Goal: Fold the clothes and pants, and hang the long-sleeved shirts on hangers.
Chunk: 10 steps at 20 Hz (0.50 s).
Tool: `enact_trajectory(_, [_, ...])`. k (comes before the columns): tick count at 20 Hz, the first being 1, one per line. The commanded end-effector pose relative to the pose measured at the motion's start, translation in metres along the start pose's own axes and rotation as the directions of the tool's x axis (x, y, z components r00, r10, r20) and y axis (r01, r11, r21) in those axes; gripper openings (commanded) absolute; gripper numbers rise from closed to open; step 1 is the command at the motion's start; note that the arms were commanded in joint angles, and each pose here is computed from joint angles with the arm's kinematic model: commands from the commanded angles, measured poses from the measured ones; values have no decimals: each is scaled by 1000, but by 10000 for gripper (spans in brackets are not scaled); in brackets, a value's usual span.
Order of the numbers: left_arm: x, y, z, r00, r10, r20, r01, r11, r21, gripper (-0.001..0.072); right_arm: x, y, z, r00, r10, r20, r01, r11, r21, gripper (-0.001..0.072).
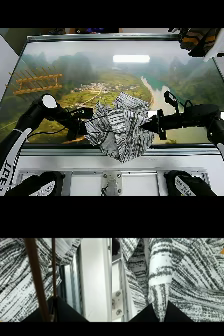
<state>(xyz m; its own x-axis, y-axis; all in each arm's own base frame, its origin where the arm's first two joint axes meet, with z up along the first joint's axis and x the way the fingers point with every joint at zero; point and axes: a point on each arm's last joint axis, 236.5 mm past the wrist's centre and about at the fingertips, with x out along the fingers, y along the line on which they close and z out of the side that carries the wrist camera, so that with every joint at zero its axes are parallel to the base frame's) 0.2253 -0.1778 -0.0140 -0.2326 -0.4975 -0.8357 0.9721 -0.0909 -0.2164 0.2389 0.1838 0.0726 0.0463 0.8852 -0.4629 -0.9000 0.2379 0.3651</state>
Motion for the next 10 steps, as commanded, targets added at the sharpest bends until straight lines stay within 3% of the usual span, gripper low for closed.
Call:
enact_trajectory(1, [0,1,0,1000,3,0,-3,1000,0,12,-1,2,4,1000,-2,11,3,1000,-28,9])
enact_trajectory(9, [0,0,0,1000,2,-1,-2,1000,0,13,-2,4,5,1000,-7,13,7,999,-37,9])
enact_trajectory(10, [0,1,0,1000,3,-1,-3,1000,-17,217,-2,4,5,1000,-6,13,7,999,-37,9])
